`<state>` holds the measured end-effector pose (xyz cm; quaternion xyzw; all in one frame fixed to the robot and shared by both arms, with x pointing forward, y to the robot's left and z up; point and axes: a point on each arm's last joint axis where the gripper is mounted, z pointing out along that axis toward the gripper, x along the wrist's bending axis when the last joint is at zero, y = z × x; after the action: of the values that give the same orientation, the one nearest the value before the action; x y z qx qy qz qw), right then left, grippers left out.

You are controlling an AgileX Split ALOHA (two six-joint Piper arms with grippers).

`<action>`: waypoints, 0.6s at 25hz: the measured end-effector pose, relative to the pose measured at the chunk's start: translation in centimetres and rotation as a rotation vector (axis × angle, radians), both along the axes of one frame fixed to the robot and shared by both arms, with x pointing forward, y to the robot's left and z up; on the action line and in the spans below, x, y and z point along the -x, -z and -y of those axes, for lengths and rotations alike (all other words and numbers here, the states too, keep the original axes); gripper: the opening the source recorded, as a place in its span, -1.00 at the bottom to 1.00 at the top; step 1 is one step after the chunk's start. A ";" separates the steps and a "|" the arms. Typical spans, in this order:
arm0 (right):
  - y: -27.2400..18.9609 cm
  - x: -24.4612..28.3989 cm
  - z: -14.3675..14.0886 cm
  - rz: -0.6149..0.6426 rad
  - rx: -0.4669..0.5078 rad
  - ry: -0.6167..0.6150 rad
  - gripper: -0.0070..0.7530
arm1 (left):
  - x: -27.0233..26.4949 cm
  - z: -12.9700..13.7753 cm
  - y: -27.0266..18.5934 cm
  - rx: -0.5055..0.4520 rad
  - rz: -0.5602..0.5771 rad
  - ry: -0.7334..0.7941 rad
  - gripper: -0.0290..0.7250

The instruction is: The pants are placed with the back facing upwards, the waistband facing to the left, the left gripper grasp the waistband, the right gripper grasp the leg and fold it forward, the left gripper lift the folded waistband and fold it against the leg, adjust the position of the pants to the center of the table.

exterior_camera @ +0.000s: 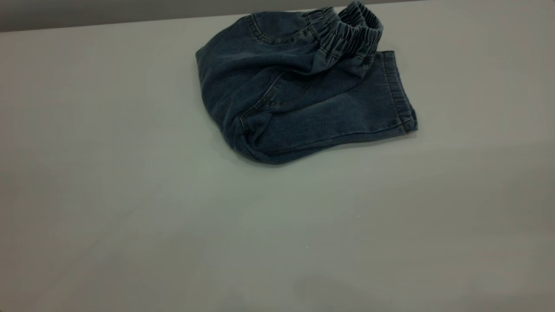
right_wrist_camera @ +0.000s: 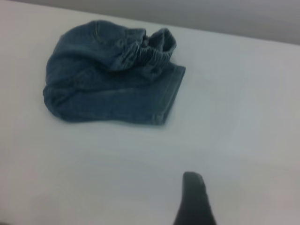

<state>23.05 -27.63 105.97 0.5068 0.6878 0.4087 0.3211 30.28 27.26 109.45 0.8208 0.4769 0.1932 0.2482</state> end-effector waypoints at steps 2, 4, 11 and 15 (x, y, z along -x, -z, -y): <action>0.1 0.2 0.0 0.009 0.000 0.001 0.14 | 0.2 0.1 0.4 0.023 -0.014 0.007 0.23; 0.1 0.3 0.0 0.016 0.005 0.004 0.14 | 0.3 0.3 0.5 0.055 -0.006 0.016 0.23; 0.2 0.3 0.1 0.008 -0.004 0.014 0.14 | 0.7 0.2 2.3 0.085 0.012 0.025 0.23; 0.2 0.3 0.1 0.008 -0.005 0.015 0.14 | 1.2 0.3 3.6 0.120 -0.002 0.033 0.23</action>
<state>22.74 -27.72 105.78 0.5112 0.6816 0.4100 0.3254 29.04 26.97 105.82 0.8125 0.4740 0.1593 0.2996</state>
